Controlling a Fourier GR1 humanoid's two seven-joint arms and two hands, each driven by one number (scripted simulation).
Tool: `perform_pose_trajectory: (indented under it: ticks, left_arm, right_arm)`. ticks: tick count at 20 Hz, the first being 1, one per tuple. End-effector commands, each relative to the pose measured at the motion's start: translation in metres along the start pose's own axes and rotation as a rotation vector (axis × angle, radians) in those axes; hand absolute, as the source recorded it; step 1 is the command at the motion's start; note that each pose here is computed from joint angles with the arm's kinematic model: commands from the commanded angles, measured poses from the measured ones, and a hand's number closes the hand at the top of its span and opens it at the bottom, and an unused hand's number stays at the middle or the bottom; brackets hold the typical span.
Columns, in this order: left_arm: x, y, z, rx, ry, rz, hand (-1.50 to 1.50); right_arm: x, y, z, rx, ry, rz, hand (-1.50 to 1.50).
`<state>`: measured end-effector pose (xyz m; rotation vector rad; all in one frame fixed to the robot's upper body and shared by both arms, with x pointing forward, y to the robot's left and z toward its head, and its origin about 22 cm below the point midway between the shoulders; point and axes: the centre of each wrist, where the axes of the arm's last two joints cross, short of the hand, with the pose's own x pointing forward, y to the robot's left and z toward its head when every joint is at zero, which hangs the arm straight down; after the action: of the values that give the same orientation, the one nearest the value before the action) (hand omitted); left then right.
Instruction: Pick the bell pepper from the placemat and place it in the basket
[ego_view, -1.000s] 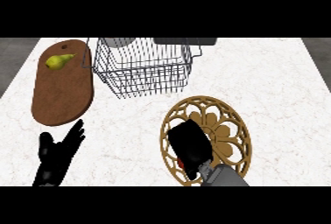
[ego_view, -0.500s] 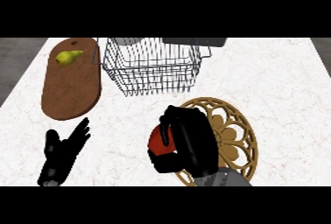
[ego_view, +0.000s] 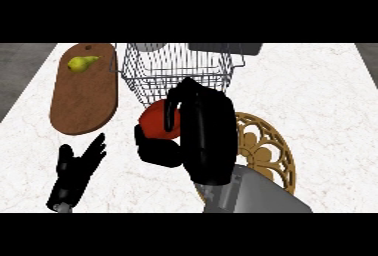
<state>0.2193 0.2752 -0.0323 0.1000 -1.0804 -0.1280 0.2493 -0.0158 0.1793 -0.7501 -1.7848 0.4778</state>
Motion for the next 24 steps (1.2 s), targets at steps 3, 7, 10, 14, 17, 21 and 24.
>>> perform_pose_trajectory:
  ticks: [3,7,10,14,17,21,24]
  left_arm:
    - [-0.009,-0.002,-0.004,-0.009,0.046,-0.016,0.00]
    - [-0.005,-0.005,-0.005,-0.003,0.041,0.002,0.00]
    - [-0.012,-0.007,-0.001,-0.007,0.049,-0.005,0.00]
    - [0.003,0.001,-0.013,0.030,0.031,0.001,0.00]
    - [-0.003,0.007,-0.004,0.006,0.039,-0.004,0.00]
    - [-0.001,-0.007,-0.002,-0.003,0.036,0.005,0.00]
    - [-0.005,-0.006,-0.002,0.011,0.032,0.000,0.00]
  right_arm:
    - [0.051,-0.008,-0.039,-0.116,0.137,-0.057,1.50]
    - [0.074,-0.006,-0.067,-0.126,0.183,-0.021,1.50]
    - [0.088,-0.003,-0.083,-0.126,0.205,0.006,1.50]
    - [0.091,0.007,-0.109,-0.131,0.207,0.040,1.50]
    - [0.101,0.006,-0.123,-0.130,0.245,0.041,1.50]
    - [0.067,0.026,-0.138,-0.128,0.257,-0.001,1.50]
    - [0.056,0.032,-0.139,-0.150,0.295,-0.081,1.50]
